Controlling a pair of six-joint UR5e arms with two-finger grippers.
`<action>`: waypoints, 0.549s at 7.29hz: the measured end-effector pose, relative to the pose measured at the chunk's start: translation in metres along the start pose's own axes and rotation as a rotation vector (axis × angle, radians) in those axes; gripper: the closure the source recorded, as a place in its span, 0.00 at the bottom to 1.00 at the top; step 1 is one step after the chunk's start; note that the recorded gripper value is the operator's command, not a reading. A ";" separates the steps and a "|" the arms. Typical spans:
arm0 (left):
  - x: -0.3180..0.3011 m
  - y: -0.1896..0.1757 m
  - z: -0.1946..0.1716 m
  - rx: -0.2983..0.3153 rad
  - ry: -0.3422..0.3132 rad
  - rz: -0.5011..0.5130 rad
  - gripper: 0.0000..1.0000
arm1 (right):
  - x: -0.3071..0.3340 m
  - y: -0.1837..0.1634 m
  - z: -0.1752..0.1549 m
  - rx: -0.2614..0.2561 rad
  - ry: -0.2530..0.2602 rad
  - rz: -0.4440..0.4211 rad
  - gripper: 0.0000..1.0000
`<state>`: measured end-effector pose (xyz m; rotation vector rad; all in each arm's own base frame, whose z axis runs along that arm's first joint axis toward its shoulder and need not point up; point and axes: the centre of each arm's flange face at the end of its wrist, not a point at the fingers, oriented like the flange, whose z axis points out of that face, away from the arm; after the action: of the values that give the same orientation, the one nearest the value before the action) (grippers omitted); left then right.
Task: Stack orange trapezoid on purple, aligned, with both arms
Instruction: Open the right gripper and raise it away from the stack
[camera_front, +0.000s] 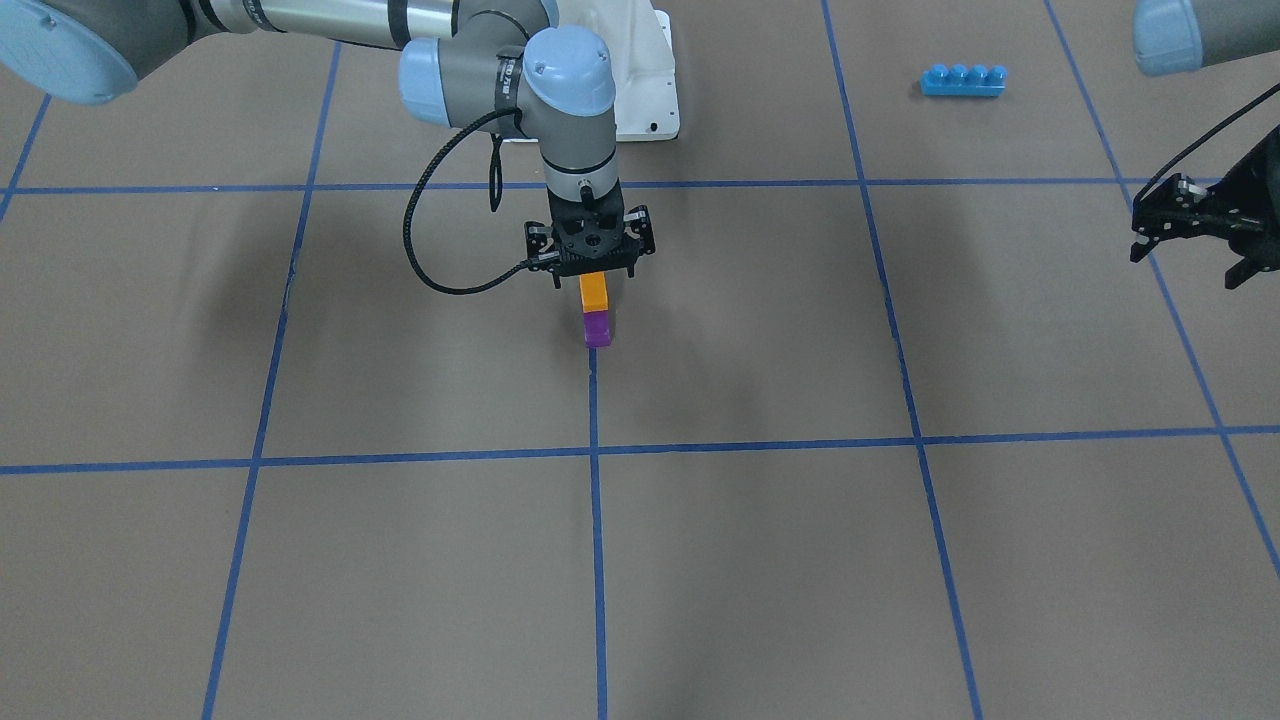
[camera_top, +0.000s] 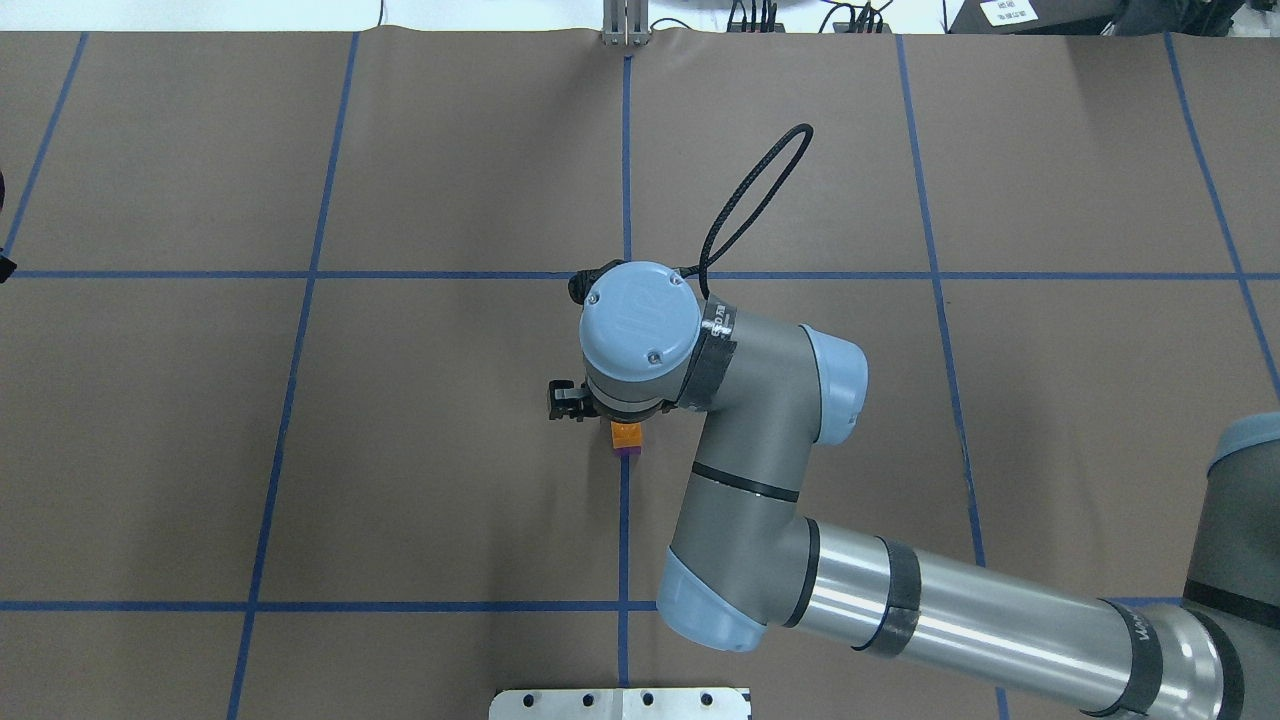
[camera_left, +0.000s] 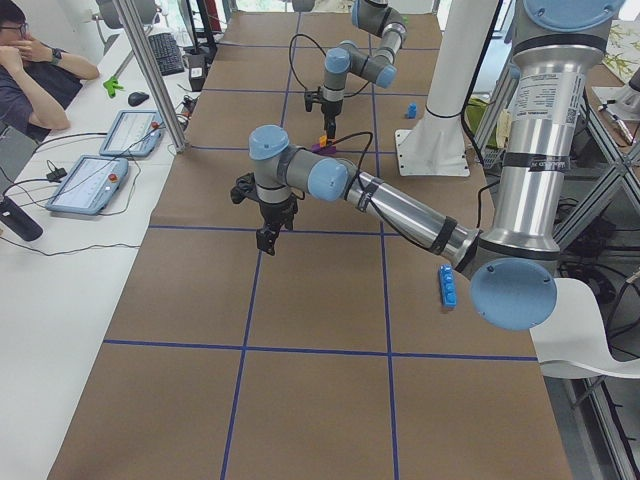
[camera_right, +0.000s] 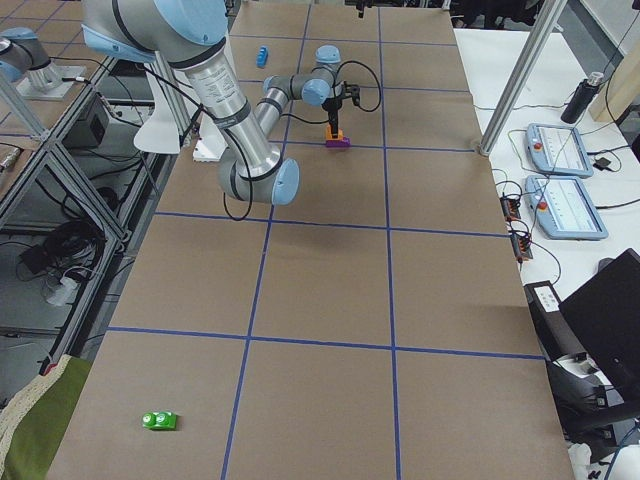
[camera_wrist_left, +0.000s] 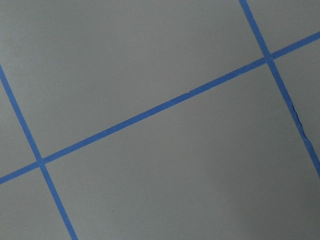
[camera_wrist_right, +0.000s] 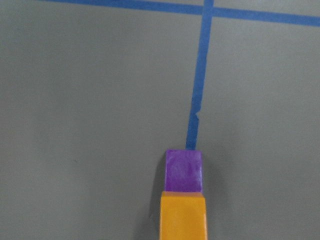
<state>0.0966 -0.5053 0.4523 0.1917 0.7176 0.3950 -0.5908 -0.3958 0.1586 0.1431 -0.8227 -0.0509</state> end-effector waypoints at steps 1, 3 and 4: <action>-0.001 0.000 0.000 0.000 0.000 -0.002 0.00 | 0.007 -0.007 -0.031 -0.007 0.001 0.017 0.00; -0.007 0.008 0.004 -0.011 -0.007 -0.016 0.00 | 0.047 -0.036 -0.095 -0.024 0.006 0.028 0.00; -0.016 0.017 0.010 -0.027 -0.012 -0.036 0.00 | 0.086 -0.059 -0.118 -0.033 0.010 0.016 0.00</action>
<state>0.0878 -0.4969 0.4743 0.1552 0.7023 0.3690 -0.4455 -0.4503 0.1329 0.1060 -0.8127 -0.0486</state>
